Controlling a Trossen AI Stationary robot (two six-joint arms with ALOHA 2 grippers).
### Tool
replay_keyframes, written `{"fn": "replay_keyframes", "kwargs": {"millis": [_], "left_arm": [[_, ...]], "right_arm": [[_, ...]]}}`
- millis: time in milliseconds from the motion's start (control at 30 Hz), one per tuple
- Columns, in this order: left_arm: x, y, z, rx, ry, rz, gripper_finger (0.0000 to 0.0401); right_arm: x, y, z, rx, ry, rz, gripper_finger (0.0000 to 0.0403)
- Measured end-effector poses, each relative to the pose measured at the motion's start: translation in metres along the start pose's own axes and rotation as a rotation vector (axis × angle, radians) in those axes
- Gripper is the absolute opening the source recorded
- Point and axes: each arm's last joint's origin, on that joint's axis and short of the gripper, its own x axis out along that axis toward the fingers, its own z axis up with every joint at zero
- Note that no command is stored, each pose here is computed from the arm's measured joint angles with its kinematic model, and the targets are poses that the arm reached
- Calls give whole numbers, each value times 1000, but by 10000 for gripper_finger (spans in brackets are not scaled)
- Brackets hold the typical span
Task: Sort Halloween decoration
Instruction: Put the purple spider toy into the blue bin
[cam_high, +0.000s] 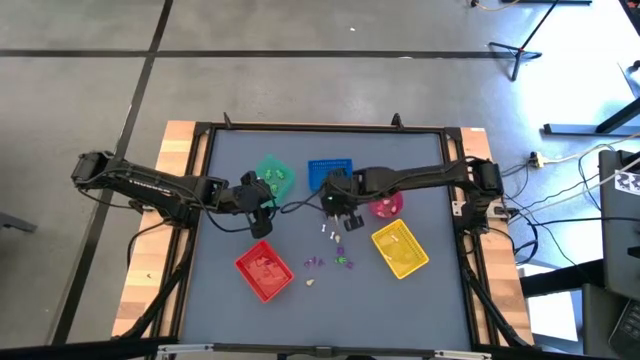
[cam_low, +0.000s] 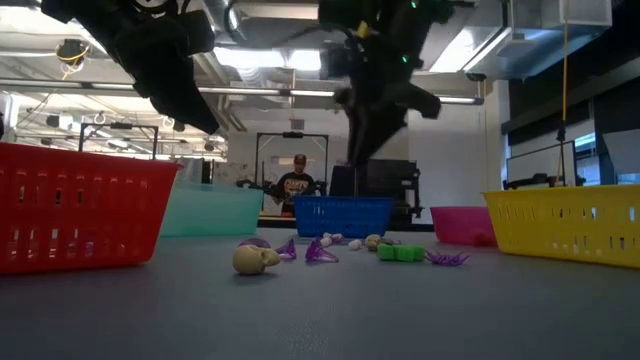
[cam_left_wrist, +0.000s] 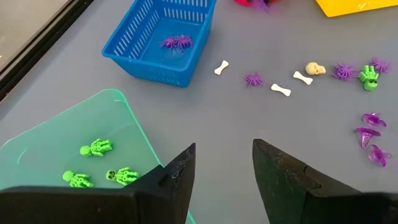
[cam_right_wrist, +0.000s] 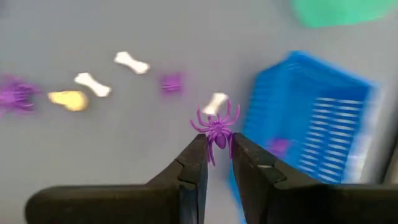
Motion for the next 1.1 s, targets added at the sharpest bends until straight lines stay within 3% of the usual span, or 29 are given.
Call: {"fn": "replay_keyframes", "kwargs": {"millis": [233,333,467,767,933,1100], "left_arm": [[0,0,0,0,-1,0,144],[0,0,0,0,0,0,144],[0,0,0,-1,-3,-1,144],[0,0,1,-4,-9,-3,144],[0,0,1,-4,-10,-4,144],[0,0,1,-4,-10,-3,144]], "right_arm": [[-24,-17,9,-104,55,-166,68],[-25,-24,7,-131,62,-179,69],[-22,-38,-1,-101,68,-172,69],[-6,-66,-18,-11,-1,-25,69],[-3,-74,-22,64,-5,-23,69],[-3,-73,-22,64,-6,-23,70]]}}
